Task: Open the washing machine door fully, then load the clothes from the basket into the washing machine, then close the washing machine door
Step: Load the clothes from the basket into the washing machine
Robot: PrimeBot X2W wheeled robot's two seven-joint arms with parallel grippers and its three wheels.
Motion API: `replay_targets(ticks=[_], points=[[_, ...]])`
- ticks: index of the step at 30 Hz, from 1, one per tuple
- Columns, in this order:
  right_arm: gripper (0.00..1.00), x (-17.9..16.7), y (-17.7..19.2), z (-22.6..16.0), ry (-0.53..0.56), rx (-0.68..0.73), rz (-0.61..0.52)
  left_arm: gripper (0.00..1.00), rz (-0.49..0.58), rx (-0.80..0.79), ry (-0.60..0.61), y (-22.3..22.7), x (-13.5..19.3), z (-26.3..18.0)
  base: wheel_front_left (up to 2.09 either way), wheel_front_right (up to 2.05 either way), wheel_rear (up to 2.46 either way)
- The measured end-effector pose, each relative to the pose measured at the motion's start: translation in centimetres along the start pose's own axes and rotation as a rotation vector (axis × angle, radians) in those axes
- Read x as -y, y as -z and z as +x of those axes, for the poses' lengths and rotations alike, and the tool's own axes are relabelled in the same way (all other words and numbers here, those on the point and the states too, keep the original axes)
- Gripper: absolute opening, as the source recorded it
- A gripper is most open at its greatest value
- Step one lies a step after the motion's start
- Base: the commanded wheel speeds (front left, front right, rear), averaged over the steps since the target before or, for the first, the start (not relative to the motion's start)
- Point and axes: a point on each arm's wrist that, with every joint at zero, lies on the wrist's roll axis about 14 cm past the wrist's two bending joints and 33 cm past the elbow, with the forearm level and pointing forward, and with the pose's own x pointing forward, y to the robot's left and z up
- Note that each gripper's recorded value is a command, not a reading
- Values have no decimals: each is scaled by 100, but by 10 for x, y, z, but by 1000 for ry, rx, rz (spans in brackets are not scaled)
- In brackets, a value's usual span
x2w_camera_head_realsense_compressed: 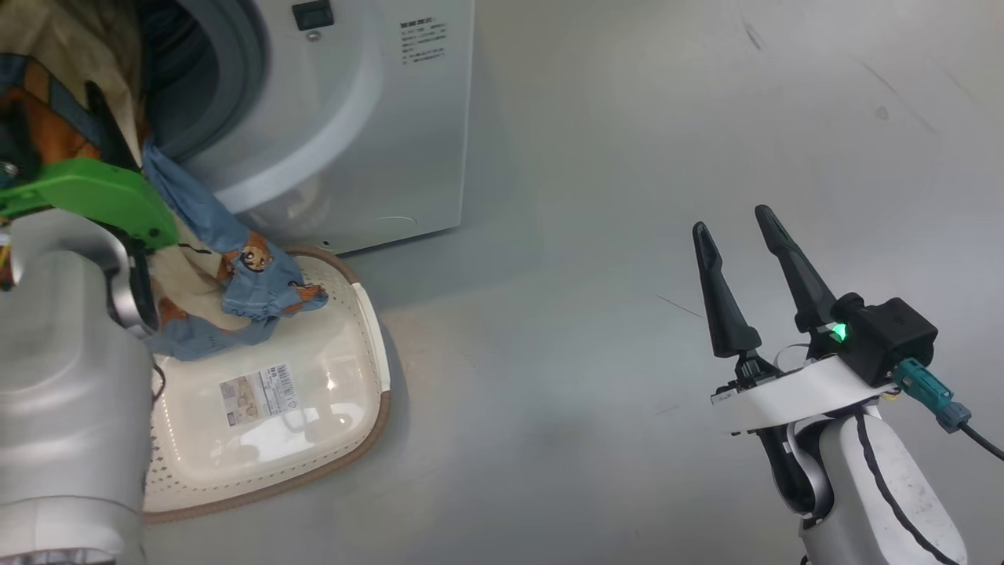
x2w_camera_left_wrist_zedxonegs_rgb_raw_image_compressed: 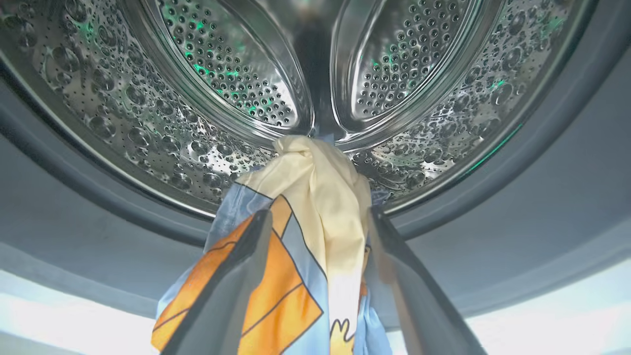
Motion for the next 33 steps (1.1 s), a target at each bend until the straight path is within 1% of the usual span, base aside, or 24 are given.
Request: replay_targets(ticks=[10, 15, 20, 28, 33], points=[[100, -17, -2, 15, -81, 17, -19, 100, -79, -44, 7, 27, -3, -41, 0, 0, 0], [100, -28, 0, 23, -118, 18, -15, 100, -107, -93, -40, 52, -27, -66, 0, 0, 0], [100, -38, 3, 28, -154, 17, -15, 100, -113, -125, -59, 70, -42, -89, 0, 0, 0], [100, -52, 3, 31, -191, 19, -5, 100, -136, -64, -72, 59, -53, -107, 0, 0, 0], [100, -51, 3, 31, -188, 19, -4, 100, -167, -70, -78, 67, -55, -121, 0, 0, 0]])
